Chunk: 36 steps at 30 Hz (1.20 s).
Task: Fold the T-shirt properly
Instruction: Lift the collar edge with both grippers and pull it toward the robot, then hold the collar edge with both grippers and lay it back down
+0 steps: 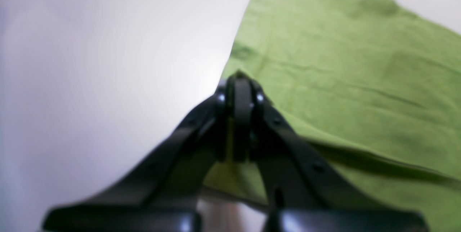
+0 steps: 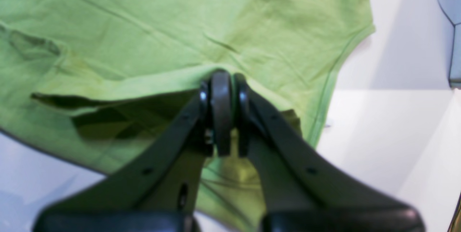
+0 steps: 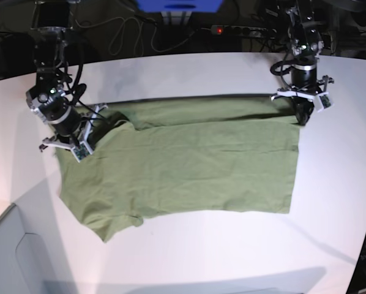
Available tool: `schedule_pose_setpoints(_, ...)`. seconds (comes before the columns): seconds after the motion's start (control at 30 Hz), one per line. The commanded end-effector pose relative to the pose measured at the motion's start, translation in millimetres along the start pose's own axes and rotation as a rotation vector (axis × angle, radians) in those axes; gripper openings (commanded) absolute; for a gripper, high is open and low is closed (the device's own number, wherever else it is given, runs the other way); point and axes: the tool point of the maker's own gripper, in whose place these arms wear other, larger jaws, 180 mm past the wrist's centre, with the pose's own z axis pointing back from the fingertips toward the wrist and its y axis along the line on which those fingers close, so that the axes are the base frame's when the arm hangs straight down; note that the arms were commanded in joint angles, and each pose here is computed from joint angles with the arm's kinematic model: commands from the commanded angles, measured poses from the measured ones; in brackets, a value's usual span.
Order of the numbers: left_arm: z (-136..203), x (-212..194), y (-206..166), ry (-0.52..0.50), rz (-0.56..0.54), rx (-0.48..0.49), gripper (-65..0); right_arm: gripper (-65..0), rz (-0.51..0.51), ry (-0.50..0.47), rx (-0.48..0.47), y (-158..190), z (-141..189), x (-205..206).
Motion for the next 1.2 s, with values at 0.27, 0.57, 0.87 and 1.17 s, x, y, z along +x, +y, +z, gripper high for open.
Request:
schedule_pose_setpoints(0.27,-5.1,22.6,-2.3,-0.075,-0.002,-0.009,-65.0,-64.8,0.007,-0.045,-0.009,-6.3,2.1,13.3)
schedule_pose_setpoints(0.57,-8.4,13.6,-4.5,0.030,0.000,-0.010,-48.2,-59.3,0.019,-0.023,-0.008,-7.1,4.4,5.1)
schedule_pose_setpoints(0.87,6.6,44.1,-14.3,-0.038,-0.030,-0.038,-28.7,-27.7,0.031,-0.031,-0.014,-3.4,15.2,4.0)
schedule_pose_setpoints(1.17,7.1,-7.2,32.0,0.088,0.007,0.081,-28.6,-27.8,0.002,-0.001,-0.070,-16.4,34.8,-16.0)
